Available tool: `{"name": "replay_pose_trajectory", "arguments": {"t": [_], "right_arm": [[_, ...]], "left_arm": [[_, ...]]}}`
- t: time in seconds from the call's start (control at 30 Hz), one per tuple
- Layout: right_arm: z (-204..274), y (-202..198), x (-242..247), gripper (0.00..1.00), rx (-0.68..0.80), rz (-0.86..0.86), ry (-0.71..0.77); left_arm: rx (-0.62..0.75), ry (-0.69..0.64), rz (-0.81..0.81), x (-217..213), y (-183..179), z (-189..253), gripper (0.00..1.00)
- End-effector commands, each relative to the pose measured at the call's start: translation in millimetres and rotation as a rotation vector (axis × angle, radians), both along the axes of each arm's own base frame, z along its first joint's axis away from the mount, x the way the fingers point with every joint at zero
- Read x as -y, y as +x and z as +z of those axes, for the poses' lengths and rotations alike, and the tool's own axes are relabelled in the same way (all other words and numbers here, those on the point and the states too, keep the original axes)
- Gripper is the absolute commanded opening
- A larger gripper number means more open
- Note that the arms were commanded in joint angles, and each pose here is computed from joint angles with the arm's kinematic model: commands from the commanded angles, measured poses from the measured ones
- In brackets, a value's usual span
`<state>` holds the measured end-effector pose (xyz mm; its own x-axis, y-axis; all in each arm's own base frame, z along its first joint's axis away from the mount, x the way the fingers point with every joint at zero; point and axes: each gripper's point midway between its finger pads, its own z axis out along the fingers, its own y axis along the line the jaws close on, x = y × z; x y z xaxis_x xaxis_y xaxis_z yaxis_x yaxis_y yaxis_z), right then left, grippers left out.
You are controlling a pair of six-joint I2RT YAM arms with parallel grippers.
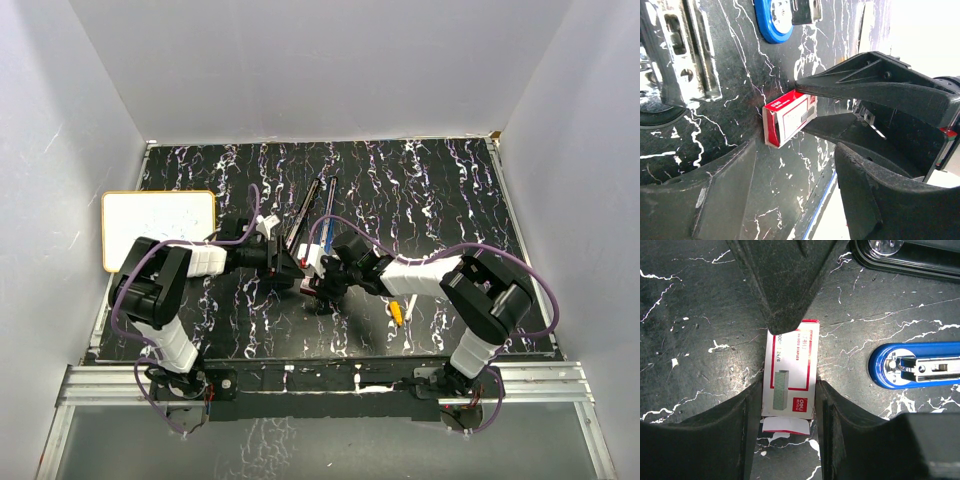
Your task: Load the staples into the stapler
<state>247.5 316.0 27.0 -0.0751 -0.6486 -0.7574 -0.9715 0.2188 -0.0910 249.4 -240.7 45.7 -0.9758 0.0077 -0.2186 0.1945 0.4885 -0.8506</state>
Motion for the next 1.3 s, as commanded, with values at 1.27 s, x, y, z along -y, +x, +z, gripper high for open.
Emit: {"name": "replay_pose_trajectory", "arguments": {"t": [1.27], "right_arm": [[-2, 3, -11, 0.45, -0.01, 0.037, 0.001]], "left_arm": [[-0.065, -0.147, -0.084, 21, -6, 12, 0.5]]}}
